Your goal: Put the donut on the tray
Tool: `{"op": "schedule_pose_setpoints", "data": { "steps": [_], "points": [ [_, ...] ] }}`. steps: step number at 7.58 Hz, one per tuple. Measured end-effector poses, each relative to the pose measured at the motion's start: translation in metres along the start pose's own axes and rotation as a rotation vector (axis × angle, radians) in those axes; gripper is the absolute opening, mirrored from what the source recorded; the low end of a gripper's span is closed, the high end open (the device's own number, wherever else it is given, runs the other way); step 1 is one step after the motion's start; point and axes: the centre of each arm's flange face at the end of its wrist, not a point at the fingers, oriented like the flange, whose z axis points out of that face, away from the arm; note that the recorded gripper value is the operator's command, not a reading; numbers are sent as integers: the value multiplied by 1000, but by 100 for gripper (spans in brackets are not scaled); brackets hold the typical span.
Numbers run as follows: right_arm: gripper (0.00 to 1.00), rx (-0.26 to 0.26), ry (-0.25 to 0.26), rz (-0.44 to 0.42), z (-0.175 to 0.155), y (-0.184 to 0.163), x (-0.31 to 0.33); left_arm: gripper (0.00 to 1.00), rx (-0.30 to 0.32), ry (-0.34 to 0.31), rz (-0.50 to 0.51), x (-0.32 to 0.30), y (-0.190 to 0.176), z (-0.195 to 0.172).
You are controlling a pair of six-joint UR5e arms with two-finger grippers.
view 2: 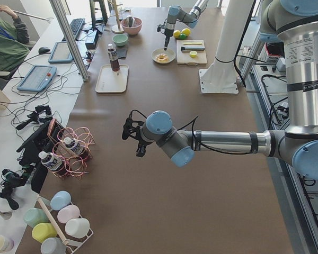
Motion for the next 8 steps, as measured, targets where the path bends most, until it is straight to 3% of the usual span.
{"op": "schedule_pose_setpoints", "data": {
  "steps": [5,8],
  "points": [
    [0,11,-65,5,-15,-16,-36,99,2,4,-6,3,-2,-1],
    [0,19,-92,86,-40,-58,-136,98,16,29,-73,23,-15,-4]
  ]
}}
